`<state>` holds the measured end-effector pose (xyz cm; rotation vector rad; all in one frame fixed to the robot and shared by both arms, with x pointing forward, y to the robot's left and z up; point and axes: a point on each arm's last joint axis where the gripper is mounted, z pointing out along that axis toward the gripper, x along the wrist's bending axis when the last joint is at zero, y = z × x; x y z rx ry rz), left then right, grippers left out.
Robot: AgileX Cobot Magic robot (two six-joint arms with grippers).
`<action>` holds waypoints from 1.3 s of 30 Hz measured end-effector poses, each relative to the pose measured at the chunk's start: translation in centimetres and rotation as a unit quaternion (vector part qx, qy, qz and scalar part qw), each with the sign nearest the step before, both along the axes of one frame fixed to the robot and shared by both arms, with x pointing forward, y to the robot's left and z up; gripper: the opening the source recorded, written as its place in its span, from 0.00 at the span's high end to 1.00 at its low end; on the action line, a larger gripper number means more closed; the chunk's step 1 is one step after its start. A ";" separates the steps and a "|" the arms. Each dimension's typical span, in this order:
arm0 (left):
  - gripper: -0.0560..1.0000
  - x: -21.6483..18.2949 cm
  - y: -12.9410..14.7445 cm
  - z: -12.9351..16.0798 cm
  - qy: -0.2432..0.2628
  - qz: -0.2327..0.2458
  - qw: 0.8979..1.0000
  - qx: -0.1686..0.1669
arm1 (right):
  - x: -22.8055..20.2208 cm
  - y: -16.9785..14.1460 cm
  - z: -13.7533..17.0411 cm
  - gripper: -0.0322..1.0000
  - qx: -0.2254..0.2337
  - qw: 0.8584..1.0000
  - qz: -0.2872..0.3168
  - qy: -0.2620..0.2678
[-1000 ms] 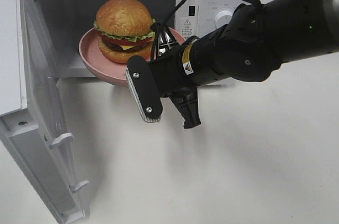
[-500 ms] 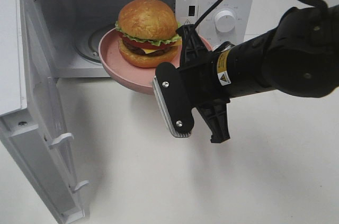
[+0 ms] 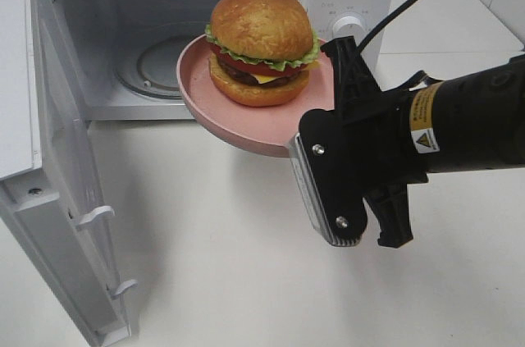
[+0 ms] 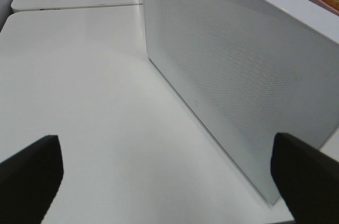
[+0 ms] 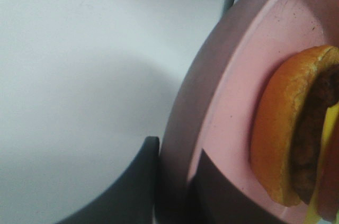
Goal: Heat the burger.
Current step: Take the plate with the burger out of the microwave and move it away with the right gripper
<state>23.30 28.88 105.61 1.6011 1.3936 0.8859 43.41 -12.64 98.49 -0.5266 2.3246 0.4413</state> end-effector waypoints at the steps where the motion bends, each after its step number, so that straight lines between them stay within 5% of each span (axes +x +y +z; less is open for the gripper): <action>1: 0.01 0.0 0.0 0.0 0.000 0.000 1.000 0.000 | -0.2 -0.3 0.2 0.86 -0.003 1.000 -0.002 0.001; 14: 0.01 0.0 0.0 0.0 0.000 0.000 1.000 0.000 | -2.8 -3.7 1.5 0.86 -0.047 0.998 -0.041 0.014; 25: 0.01 0.0 0.0 0.0 0.000 0.000 1.000 0.000 | -3.7 -6.2 2.7 0.86 -0.056 0.986 -0.152 0.030; 32: 0.01 0.0 0.0 0.0 0.000 0.000 1.000 0.000 | -4.0 -7.9 2.5 0.86 -0.056 0.953 -0.291 0.067; 39: 0.01 0.0 0.0 0.0 0.000 0.000 1.000 0.000 | -3.9 -8.5 2.6 0.86 -0.048 0.934 -0.347 0.063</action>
